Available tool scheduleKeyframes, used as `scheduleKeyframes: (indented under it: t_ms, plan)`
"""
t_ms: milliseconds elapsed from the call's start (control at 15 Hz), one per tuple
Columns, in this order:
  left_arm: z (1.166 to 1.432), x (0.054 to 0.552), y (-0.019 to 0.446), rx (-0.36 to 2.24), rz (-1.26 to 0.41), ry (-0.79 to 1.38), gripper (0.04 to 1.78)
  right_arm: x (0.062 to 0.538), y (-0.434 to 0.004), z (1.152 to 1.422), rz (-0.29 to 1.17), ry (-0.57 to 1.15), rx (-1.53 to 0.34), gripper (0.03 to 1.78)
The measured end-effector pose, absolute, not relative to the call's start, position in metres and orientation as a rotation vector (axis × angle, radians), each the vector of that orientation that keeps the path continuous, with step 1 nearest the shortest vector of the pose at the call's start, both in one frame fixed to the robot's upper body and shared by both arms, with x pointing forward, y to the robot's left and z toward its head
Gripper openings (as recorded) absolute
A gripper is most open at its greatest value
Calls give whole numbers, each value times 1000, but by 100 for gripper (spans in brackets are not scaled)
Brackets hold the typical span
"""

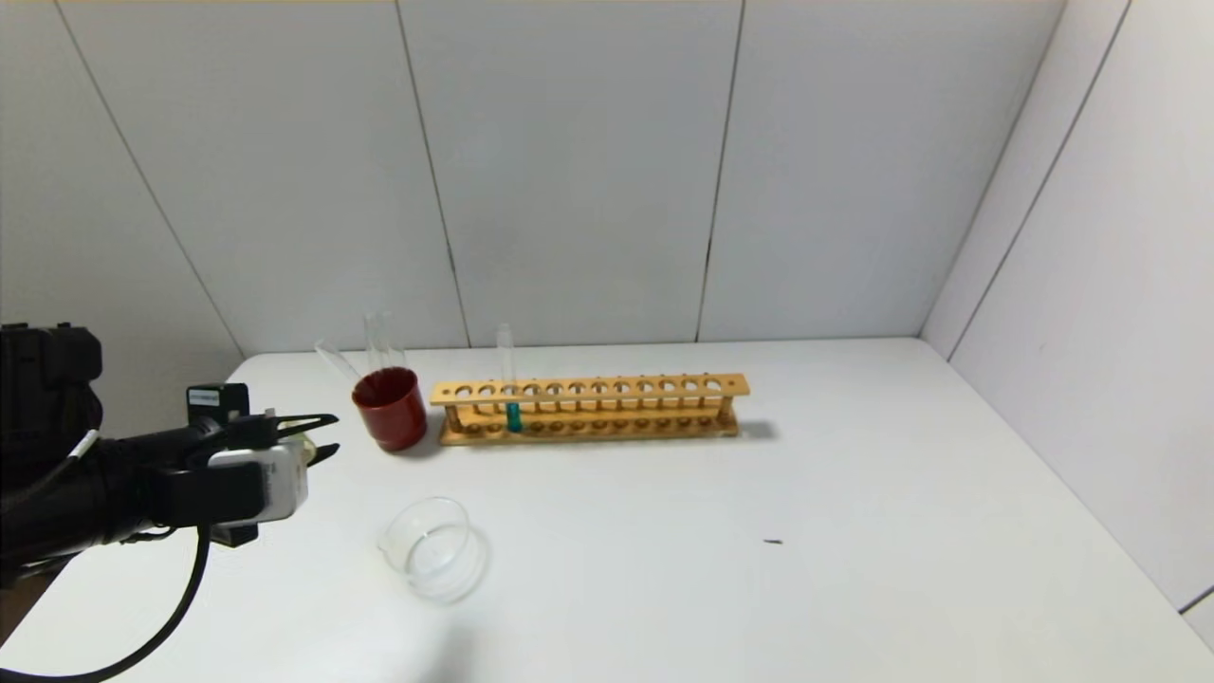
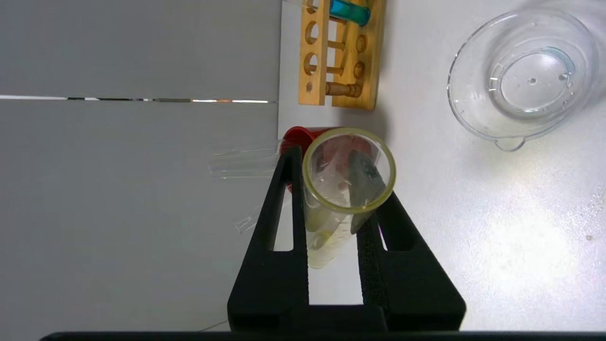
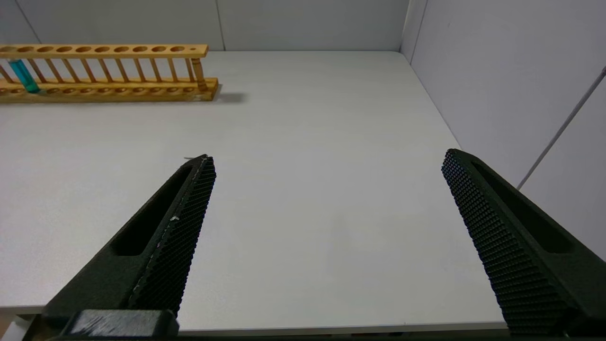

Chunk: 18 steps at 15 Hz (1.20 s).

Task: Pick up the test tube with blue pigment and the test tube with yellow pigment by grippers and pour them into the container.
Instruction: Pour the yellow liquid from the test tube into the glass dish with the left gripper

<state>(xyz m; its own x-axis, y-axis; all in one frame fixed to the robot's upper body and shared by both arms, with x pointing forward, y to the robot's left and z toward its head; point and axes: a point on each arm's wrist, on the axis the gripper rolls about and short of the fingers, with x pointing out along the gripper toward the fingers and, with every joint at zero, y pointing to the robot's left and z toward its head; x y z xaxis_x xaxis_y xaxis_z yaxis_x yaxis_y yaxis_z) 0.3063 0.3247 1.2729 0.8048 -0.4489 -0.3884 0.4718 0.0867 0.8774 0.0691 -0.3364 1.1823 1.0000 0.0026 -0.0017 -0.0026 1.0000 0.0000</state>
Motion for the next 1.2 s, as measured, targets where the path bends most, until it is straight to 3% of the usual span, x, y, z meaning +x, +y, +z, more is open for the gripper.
scheduleKeyframes:
  t_ms: [733, 1200]
  plan:
    - [1256, 324, 326, 1395, -609, -132, 34, 69, -336, 1182, 2, 2, 0, 175]
    - [1241, 334, 325, 1381, -659, -172, 34, 69, -336, 1182, 3, 2, 0, 175]
